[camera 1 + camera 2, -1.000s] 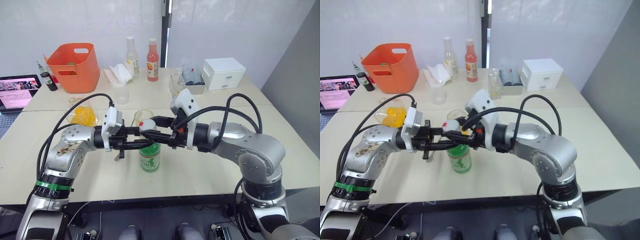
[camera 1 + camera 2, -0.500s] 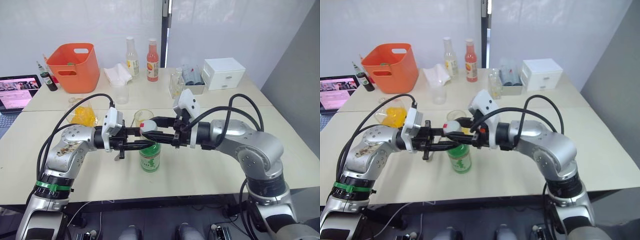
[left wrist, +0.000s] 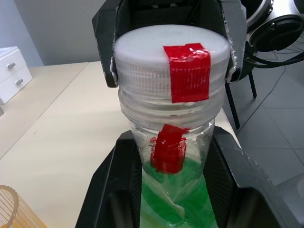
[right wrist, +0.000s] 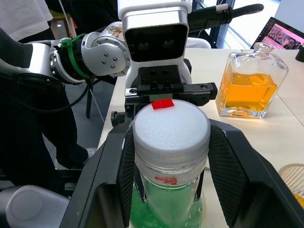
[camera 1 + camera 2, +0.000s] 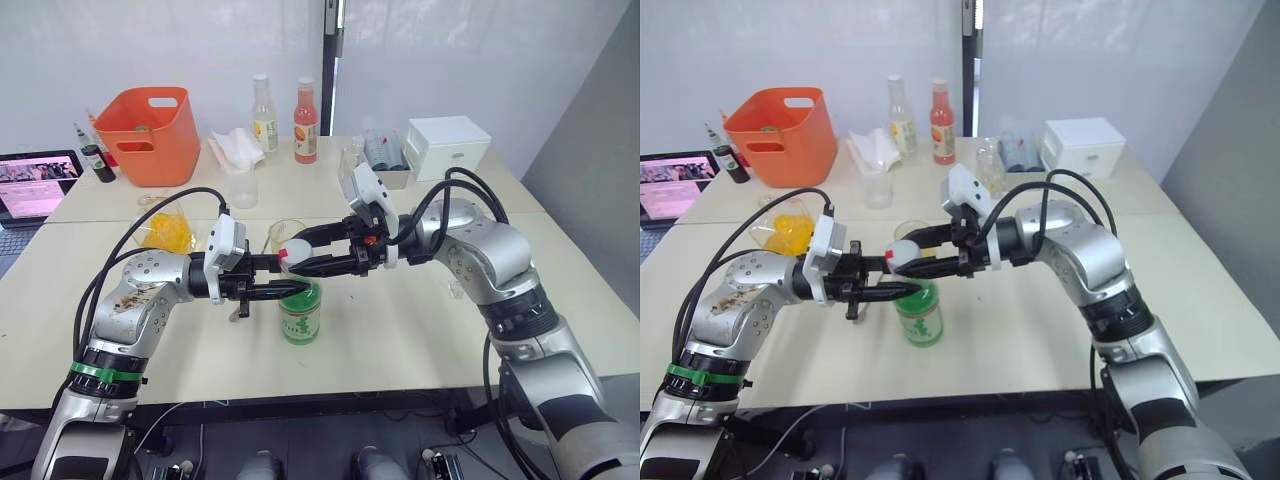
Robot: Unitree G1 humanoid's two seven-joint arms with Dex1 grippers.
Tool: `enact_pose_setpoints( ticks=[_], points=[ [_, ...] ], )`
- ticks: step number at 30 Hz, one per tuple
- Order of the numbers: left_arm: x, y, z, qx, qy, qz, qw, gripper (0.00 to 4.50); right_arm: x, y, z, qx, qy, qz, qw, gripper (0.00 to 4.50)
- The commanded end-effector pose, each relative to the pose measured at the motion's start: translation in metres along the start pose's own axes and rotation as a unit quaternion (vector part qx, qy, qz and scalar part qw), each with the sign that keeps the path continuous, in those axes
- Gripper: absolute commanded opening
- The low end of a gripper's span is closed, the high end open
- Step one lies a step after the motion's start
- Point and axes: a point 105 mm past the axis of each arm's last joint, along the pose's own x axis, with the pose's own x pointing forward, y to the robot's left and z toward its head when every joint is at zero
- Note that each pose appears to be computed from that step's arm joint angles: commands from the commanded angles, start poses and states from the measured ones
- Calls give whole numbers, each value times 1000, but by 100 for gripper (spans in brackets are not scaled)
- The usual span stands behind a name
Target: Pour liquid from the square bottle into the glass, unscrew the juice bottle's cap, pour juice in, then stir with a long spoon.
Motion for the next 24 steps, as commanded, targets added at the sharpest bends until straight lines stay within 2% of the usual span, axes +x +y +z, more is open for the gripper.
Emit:
enact_pose_setpoints(
  ticks=[1, 13, 24],
  points=[
    [-6, 1, -8, -6, 27, 9, 1000, 138, -5, -6, -1, -7, 13, -24, 1000, 172],
    [-6, 1, -9, -7, 30, 7, 1000, 138, -11, 0, 41, -29, -56, -19, 998, 172],
    [-5, 0, -11, -10, 31, 3, 999, 138, -17, -1, 60, -58, -73, -28, 995, 172]
  ],
)
